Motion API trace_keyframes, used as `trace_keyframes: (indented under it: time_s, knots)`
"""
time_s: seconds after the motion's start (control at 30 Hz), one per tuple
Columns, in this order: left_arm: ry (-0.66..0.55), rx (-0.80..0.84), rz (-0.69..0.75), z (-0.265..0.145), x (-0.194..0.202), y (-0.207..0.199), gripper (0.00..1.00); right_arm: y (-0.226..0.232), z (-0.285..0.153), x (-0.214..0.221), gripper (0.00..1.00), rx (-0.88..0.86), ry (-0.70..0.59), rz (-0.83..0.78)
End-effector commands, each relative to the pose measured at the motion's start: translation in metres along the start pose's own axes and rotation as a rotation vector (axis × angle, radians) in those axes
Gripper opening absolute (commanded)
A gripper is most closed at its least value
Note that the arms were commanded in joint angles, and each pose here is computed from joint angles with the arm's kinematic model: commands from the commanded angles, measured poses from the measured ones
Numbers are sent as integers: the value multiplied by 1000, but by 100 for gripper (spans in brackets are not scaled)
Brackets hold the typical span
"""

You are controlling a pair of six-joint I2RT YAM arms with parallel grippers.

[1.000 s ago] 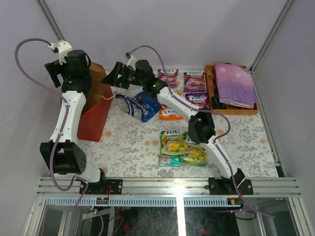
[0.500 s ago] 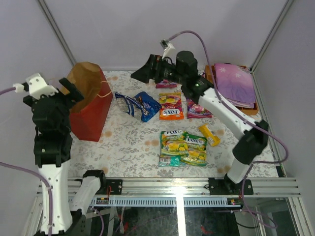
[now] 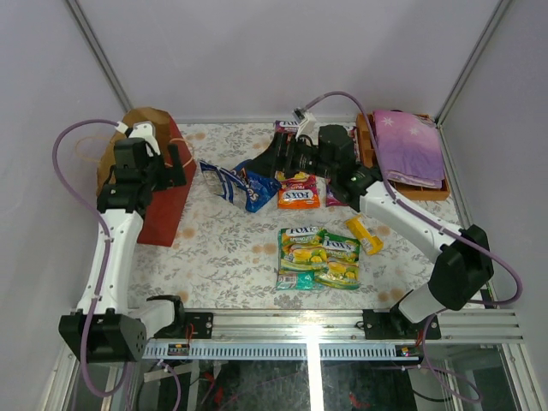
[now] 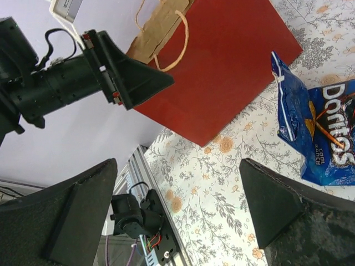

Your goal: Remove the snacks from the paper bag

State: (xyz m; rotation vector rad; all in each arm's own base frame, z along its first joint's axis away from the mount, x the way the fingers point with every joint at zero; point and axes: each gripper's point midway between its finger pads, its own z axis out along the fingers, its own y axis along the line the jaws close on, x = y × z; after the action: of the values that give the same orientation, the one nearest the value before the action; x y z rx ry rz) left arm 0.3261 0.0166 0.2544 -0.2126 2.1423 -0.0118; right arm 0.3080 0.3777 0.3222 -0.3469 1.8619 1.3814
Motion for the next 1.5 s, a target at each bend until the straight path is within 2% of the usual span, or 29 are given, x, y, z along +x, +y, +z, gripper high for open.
trace_keyframes:
  time_s: [0.0,0.07,0.1,0.13,0.17,0.2,0.23,0.37,0.43,0.5,0.6,0.7,0.77,0.9,1.0,1.2,1.33,1.47]
  knots:
    - [-51,1,45,2,-25,-1,96,27,-15,-18,100,-69,-63,-61]
    - [-63,-12,52,5,-31,1,93,26,-16,-13,100,-73,-49,-63]
    - [-71,-19,58,6,-34,2,85,26,-16,-12,100,-76,-43,-63]
    - [-76,-26,67,9,-36,4,71,25,-16,-9,100,-77,-35,-61]
    - [-78,-39,72,11,-37,6,52,24,-16,-7,100,-78,-30,-60]
    - [-78,-54,78,13,-39,8,40,23,-16,-6,100,-78,-28,-58]
    - [-74,-63,89,16,-39,10,37,23,-17,-5,100,-79,-26,-58]
    - [-57,-72,144,34,-38,13,37,22,-18,-1,99,-87,-14,-55]
    - [-72,-91,156,41,-45,16,34,22,-18,0,100,-89,-12,-52]
    - [-111,-102,174,49,-56,17,22,21,-19,3,100,-89,-10,-46]
    - [-167,-119,226,63,-75,19,12,19,-18,7,100,-95,-3,-34]
    - [-222,-164,287,79,-92,26,13,17,-17,12,99,-107,2,-16]
    - [-229,-169,335,93,-94,27,9,16,-16,15,99,-119,9,-4]
    - [-225,-167,429,117,-99,27,6,14,-15,22,100,-127,33,6]
    - [-204,-177,515,136,-102,30,0,13,-15,26,100,-127,45,10]
    - [-207,-69,620,160,-121,9,0,12,-11,28,100,-137,69,13]
    - [-221,-25,624,170,-144,5,0,2,-11,37,100,-113,86,6]
    - [-184,40,663,191,-148,-2,0,-1,-9,45,99,-118,112,16]
